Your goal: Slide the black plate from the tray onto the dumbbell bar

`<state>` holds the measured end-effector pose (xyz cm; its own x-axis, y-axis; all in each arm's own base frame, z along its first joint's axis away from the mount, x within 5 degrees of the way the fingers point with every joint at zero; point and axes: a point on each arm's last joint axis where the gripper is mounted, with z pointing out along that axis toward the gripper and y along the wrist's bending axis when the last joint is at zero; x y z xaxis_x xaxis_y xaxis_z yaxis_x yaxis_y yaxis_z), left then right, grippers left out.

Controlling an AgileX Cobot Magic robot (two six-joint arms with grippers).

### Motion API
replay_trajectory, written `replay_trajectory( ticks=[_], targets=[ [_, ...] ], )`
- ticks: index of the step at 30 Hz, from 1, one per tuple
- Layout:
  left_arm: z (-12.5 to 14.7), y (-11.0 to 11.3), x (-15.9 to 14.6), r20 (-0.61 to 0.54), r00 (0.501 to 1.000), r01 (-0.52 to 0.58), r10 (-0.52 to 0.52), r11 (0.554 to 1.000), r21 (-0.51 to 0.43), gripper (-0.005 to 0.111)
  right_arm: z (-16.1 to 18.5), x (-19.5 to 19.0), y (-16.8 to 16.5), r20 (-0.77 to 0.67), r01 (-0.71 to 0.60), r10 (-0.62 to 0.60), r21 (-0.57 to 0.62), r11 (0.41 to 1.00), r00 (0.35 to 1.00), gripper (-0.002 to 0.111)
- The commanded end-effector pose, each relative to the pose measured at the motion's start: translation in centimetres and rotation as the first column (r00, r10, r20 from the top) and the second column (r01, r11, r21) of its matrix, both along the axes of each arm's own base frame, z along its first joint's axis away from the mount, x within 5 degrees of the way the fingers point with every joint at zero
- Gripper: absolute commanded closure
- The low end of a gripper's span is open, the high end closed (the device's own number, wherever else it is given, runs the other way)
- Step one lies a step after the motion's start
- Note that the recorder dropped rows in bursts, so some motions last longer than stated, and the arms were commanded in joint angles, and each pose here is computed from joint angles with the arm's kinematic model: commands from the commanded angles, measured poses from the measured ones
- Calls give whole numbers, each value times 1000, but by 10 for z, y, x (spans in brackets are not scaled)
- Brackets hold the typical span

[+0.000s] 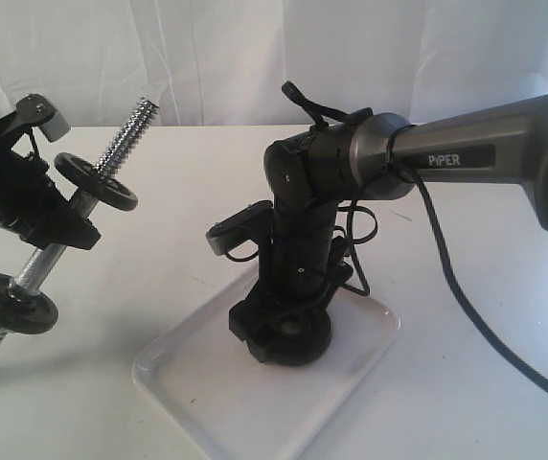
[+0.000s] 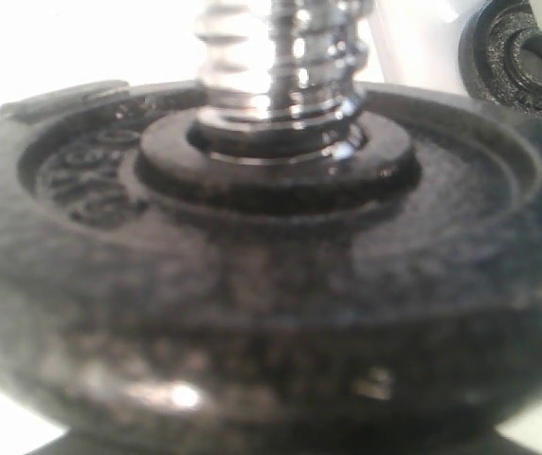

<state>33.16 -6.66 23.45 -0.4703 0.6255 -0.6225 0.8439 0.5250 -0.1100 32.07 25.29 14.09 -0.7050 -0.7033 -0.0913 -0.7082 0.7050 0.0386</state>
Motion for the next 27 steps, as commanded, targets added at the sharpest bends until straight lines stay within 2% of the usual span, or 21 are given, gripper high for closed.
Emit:
replay_trajectory(
  ticks=[1, 7, 10, 15, 22, 27],
  targets=[
    [36, -12, 0, 26, 996, -75, 84, 967, -243, 107, -9, -6, -3, -83, 9, -13, -48, 999, 996, 108],
    [36, -12, -1, 22, 996, -73, 81, 966, -248, 107, -28, -11, -6, -173, -21, 1, -114, 993, 985, 108],
    [36, -12, -1, 22, 996, -73, 81, 966, -248, 107, -28, -7, -2, -135, 2, -10, -62, 998, 991, 108],
    [36, -12, 0, 23, 996, -74, 83, 966, -248, 107, 4, -3, 11, -37, 54, -50, 127, 990, 998, 108],
    [36, -12, 0, 25, 996, -73, 81, 966, -247, 107, 45, -1, 0, 41, 54, -63, 177, 983, 997, 108],
    [36, -12, 0, 25, 996, -73, 81, 966, -247, 107, 72, 4, -20, 67, 87, -102, 203, 975, 992, 108]
  ],
)
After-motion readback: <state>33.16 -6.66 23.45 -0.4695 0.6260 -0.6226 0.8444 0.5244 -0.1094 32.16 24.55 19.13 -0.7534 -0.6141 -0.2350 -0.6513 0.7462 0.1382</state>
